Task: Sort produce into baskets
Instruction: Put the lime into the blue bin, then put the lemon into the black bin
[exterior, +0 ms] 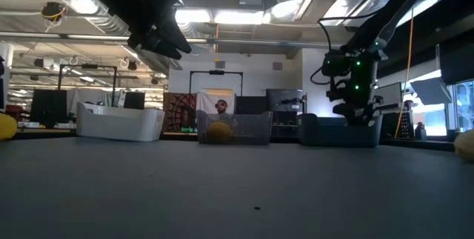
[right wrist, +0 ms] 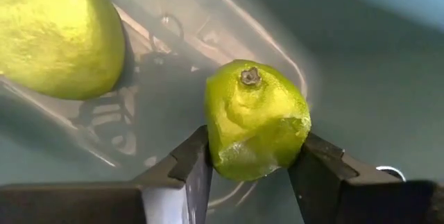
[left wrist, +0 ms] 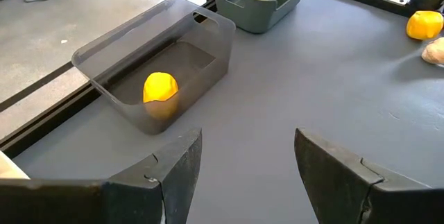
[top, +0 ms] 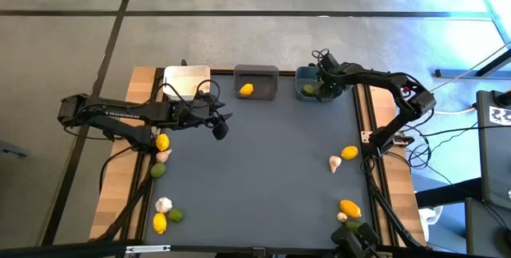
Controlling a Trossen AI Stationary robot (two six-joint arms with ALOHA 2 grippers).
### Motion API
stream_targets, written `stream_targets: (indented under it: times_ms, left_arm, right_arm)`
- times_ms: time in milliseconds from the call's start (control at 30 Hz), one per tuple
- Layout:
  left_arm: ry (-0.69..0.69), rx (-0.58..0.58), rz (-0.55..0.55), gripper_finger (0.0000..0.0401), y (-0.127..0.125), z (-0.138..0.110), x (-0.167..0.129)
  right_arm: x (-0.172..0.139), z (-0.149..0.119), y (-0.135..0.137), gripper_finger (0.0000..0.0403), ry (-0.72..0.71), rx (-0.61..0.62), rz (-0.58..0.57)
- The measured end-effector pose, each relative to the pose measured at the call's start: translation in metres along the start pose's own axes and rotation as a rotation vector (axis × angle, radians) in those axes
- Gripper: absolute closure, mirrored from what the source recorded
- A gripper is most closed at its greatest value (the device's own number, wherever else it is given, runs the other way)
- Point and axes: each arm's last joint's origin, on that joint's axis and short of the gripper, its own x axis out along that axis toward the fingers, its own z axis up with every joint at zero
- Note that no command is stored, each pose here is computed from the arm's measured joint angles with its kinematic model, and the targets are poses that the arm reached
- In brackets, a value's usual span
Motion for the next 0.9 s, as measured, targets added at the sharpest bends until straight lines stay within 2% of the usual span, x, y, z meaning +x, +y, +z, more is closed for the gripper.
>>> stream_targets:
  times_ms: [500, 767, 900]
  left_arm:
    - [0.000, 0.000, 0.000, 0.0176, 0.0000, 0.0000, 0.0000]
    - [0.000, 0.000, 0.000, 0.0176, 0.0000, 0.0000, 0.0000]
    - [0.000, 0.000, 0.000, 0.0176, 0.0000, 0.0000, 0.0000]
  right_arm:
    - [-0.0001, 0.0004, -0.0001, 0.0240, -0.004, -0.014, -0.001]
    - [-0.0003, -0.0008, -0.0001, 0.0160, 0.007, -0.020, 0.000]
    - [-0.0014, -0.0006, -0.0003, 0.0137, 0.003, -0.020, 0.000]
